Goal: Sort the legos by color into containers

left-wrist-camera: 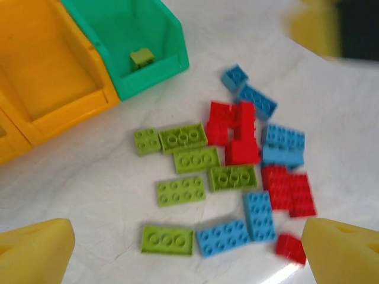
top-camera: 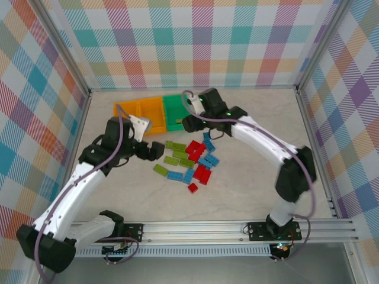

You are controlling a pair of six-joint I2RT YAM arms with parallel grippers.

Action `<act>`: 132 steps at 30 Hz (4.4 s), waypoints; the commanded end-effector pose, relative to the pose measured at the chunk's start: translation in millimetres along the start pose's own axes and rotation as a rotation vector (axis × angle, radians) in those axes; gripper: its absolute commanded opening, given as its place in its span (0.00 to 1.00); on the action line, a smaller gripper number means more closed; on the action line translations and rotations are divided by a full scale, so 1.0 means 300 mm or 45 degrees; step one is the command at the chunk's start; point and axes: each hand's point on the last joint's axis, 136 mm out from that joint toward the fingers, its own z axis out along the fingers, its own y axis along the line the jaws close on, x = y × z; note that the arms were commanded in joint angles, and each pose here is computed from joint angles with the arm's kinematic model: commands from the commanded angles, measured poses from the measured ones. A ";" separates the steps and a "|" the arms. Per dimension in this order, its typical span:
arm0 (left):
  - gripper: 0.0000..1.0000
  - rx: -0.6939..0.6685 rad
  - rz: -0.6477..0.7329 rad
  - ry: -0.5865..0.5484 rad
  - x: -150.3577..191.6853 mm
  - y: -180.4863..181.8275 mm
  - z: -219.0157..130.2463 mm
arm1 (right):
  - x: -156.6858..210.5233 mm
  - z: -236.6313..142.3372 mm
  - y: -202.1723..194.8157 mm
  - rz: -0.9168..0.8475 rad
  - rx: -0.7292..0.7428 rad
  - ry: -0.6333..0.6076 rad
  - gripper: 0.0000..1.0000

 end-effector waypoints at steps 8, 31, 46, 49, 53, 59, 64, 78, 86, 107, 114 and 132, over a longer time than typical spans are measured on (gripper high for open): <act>0.61 0.000 -0.301 0.288 0.020 -0.148 0.400 | 0.398 -0.333 0.126 0.250 -0.258 0.180 0.91; 0.26 -0.090 -0.060 0.640 0.123 -0.144 0.891 | 0.505 -0.370 0.076 0.349 -0.151 0.182 1.00; 0.14 -0.122 -0.050 0.681 0.189 -0.116 0.928 | 0.500 -0.350 0.088 0.374 -0.177 0.209 1.00; 0.15 -0.120 -0.046 0.687 0.196 -0.115 0.929 | 0.504 -0.350 0.088 0.382 -0.174 0.218 1.00; 0.19 -0.137 -0.018 0.693 0.208 -0.102 0.924 | 0.499 -0.352 0.091 0.384 -0.180 0.212 1.00; 0.21 -0.083 -0.041 0.634 0.169 -0.132 0.881 | 0.499 -0.343 0.089 0.387 -0.178 0.220 1.00; 0.31 0.112 -0.097 0.468 0.069 -0.231 0.803 | 0.502 -0.339 0.091 0.391 -0.182 0.227 1.00; 0.60 0.097 -0.049 0.541 0.144 -0.213 0.874 | 0.508 -0.336 0.089 0.393 -0.178 0.234 1.00; 0.59 -0.002 -0.007 0.630 0.199 -0.157 0.900 | 0.503 -0.346 0.089 0.399 -0.175 0.225 1.00; 0.38 -0.169 -0.137 0.171 -0.173 -0.013 0.624 | 0.436 -0.341 0.105 0.402 -0.215 0.153 1.00; 0.38 -0.557 -0.399 0.040 -0.285 0.421 0.575 | 0.429 -0.338 0.107 0.400 -0.222 0.139 1.00; 0.75 -0.343 -0.491 -0.094 -0.431 0.384 0.497 | 0.454 -0.338 0.020 0.446 -0.041 0.085 1.00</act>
